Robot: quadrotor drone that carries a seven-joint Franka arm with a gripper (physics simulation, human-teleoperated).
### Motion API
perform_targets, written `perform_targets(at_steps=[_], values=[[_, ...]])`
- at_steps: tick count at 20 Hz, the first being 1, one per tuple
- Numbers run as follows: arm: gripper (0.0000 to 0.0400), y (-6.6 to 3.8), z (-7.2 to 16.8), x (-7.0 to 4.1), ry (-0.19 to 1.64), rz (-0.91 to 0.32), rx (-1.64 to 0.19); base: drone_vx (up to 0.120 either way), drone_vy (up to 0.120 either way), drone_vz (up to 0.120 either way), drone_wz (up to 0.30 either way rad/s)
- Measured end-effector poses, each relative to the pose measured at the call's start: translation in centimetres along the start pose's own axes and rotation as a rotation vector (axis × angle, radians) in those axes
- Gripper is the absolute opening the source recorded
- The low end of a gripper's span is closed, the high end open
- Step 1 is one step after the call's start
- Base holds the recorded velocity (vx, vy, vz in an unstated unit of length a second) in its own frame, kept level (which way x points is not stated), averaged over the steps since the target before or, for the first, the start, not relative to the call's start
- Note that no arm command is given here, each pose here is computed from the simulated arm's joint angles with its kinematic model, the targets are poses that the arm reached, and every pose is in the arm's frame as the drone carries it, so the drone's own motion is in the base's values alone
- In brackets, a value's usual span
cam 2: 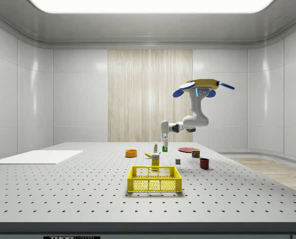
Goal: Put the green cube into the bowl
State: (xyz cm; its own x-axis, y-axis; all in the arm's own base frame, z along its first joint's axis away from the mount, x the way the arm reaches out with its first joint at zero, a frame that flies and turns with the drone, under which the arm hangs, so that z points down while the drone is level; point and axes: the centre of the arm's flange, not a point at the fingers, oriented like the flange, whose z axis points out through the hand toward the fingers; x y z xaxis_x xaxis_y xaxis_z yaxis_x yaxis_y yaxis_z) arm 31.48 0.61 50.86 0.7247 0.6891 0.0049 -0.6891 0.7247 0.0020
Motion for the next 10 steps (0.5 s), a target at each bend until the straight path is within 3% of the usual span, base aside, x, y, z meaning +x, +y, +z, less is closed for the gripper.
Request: perform_targets(at_steps=[10], values=[[0.0252,0.00,0.00,0.00,0.000,0.000,0.000,0.120,-0.120,0.000,0.000]])
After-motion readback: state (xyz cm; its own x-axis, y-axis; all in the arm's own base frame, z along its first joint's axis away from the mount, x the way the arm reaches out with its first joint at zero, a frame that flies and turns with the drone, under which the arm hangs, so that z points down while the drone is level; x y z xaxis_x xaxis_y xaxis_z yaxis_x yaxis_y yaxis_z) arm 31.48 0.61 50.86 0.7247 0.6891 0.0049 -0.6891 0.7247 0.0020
